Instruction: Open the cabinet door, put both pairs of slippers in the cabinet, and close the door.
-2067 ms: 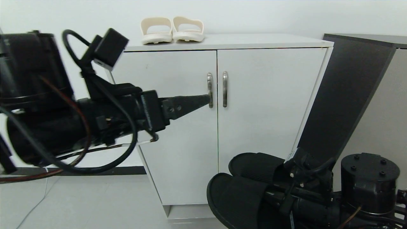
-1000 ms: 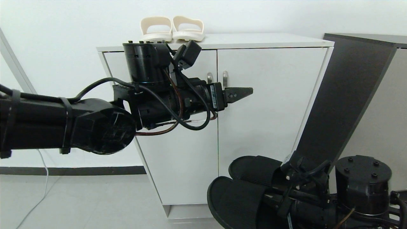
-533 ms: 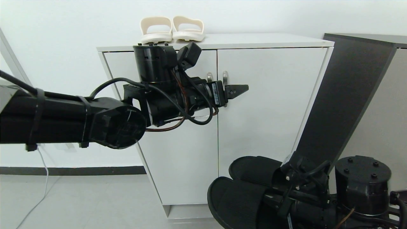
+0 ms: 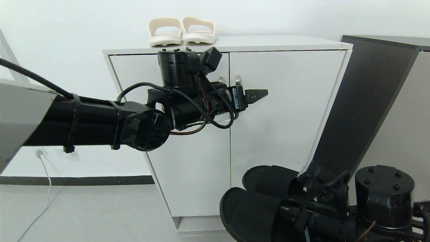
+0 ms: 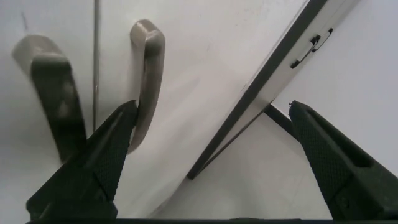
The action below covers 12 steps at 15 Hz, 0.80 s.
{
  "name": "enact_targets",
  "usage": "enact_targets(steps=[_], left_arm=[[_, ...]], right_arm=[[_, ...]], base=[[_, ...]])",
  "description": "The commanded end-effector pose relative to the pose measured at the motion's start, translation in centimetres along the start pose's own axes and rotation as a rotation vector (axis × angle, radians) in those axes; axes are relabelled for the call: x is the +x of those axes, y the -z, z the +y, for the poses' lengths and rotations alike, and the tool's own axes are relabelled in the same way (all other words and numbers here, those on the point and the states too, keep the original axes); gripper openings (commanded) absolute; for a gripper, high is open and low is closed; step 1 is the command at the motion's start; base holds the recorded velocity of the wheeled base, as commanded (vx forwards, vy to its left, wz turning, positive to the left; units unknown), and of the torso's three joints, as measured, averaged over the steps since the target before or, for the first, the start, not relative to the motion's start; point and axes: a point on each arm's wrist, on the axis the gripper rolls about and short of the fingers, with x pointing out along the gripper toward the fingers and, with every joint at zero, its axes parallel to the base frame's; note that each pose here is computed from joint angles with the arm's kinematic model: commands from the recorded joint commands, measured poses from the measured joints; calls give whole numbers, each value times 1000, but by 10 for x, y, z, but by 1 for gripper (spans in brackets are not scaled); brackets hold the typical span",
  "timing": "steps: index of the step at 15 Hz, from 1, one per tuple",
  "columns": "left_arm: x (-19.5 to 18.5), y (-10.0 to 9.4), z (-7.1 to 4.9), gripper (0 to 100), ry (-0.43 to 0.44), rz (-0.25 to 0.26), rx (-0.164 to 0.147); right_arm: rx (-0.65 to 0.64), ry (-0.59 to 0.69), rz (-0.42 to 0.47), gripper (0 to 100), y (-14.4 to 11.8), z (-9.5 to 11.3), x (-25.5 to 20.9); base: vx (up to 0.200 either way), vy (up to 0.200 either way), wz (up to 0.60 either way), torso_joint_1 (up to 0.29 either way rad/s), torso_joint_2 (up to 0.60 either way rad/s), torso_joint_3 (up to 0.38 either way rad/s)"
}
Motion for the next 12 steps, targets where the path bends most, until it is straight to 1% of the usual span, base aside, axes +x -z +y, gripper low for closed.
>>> enact_targets(steps=[1, 2, 6, 7, 8, 10, 11, 12], left_arm=[[3, 1, 1, 100, -2, 1, -1], [4, 2, 2, 0, -1, 3, -3], [2, 4, 1, 0, -2, 7, -4], [-1, 6, -2, 0, 2, 14, -4], [-9, 8, -10, 0, 17, 17, -4], [-21, 12, -24, 0, 49, 12, 0], [-25, 14, -28, 0, 59, 11, 1], [-32, 15, -35, 0, 75, 15, 1]], right_arm=[[-1, 1, -2, 0, 0, 0, 0], [-1, -1, -1, 0, 0, 0, 0], [-1, -2, 8, 0, 3, 0, -2], [-1, -5, 5, 0, 2, 1, -3], [0, -19, 9, 0, 4, 1, -5], [-1, -105, 6, 0, 6, 4, -13], [-3, -136, 2, 0, 7, 5, -16], [-4, -174, 0, 0, 8, 6, -20]], base=[[0, 0, 0, 0, 0, 0], [0, 0, 0, 0, 0, 0], [0, 0, 0, 0, 0, 0], [0, 0, 0, 0, 0, 0], [0, 0, 0, 0, 0, 0], [0, 0, 0, 0, 0, 0], [0, 0, 0, 0, 0, 0], [0, 0, 0, 0, 0, 0]])
